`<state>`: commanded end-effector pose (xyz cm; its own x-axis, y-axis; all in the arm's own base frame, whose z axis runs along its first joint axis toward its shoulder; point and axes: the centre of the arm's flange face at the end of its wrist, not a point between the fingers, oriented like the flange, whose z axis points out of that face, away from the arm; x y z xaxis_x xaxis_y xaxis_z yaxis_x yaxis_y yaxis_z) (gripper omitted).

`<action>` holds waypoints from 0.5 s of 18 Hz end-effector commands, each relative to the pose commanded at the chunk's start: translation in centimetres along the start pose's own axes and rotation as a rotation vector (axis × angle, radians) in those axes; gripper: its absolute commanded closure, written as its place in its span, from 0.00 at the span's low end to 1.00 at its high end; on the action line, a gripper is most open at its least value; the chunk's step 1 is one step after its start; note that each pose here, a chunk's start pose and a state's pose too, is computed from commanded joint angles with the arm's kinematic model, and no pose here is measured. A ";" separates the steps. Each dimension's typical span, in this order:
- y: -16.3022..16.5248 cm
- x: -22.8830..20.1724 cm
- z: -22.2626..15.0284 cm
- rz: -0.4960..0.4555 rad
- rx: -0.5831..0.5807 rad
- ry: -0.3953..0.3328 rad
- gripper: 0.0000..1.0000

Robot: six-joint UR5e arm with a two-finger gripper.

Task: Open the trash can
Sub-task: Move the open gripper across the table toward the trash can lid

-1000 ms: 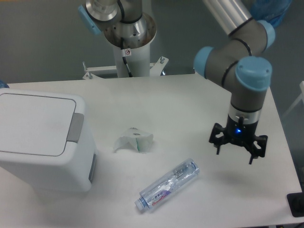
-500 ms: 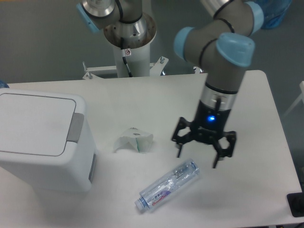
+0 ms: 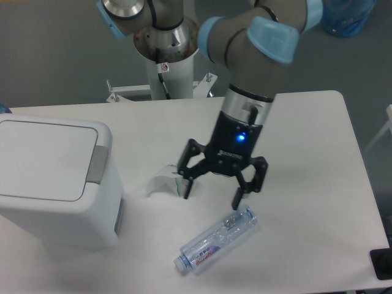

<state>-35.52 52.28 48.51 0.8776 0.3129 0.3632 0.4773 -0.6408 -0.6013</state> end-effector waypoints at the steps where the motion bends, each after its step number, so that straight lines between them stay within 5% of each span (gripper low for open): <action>1: 0.6 1.0 -0.2 0.001 -0.006 0.002 0.00; 9: 3.7 5.0 -0.3 0.051 -0.022 0.029 0.00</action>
<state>-29.34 51.25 48.28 0.8988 0.2593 0.3535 0.4309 -0.6708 -0.6036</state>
